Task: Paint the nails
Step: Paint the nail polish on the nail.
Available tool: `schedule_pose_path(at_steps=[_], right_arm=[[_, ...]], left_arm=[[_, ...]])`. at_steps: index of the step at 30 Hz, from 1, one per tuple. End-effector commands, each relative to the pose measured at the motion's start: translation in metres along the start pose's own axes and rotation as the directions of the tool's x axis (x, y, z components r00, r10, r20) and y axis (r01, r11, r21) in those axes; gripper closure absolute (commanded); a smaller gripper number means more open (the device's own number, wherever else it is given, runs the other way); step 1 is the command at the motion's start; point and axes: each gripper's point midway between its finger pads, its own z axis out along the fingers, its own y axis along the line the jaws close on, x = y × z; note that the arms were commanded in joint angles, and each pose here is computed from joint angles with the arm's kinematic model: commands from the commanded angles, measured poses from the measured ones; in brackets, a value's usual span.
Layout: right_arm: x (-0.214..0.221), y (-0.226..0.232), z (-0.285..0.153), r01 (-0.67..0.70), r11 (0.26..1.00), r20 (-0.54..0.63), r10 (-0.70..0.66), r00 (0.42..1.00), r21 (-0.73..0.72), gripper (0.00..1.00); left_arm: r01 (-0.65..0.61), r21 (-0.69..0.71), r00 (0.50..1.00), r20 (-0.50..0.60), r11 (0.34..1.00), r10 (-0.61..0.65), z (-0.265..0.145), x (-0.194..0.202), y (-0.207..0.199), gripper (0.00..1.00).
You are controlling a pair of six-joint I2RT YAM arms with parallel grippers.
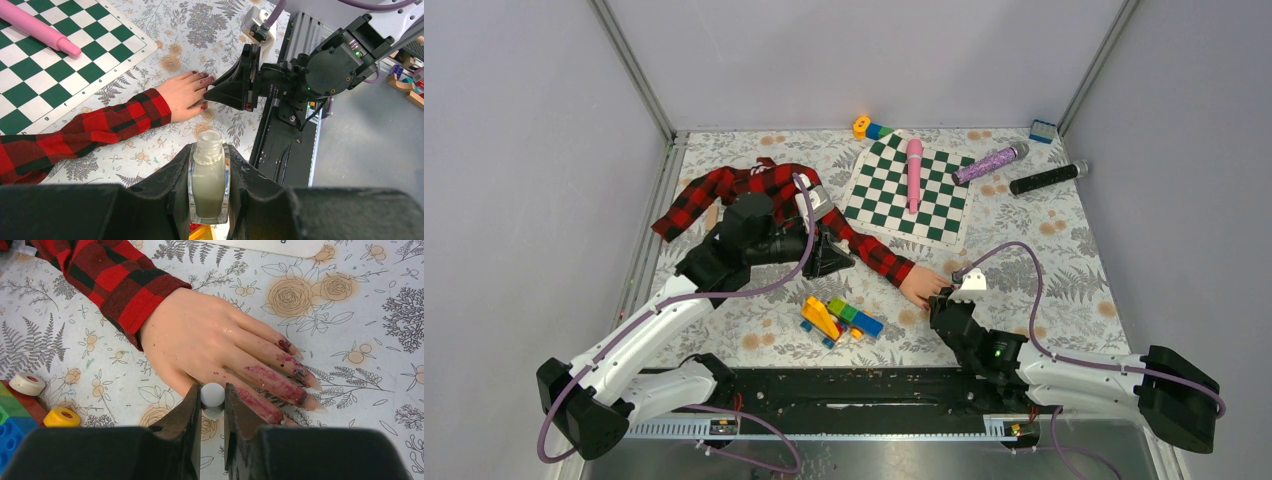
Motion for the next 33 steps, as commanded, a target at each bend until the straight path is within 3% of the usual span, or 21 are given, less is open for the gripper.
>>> schedule_pose_path(at_steps=[1,33], right_arm=[[-0.02,0.006,0.0,-0.026,1.0,0.062,0.025,0.998,0.015,1.0],[-0.021,-0.01,-0.008,0.029,0.997,0.069,-0.034,0.997,0.071,1.0]], left_arm=[[-0.062,0.03,0.995,0.082,0.998,0.059,-0.006,-0.028,-0.012,1.0],[-0.057,0.031,0.996,0.077,0.998,0.054,-0.004,-0.026,-0.011,1.0]])
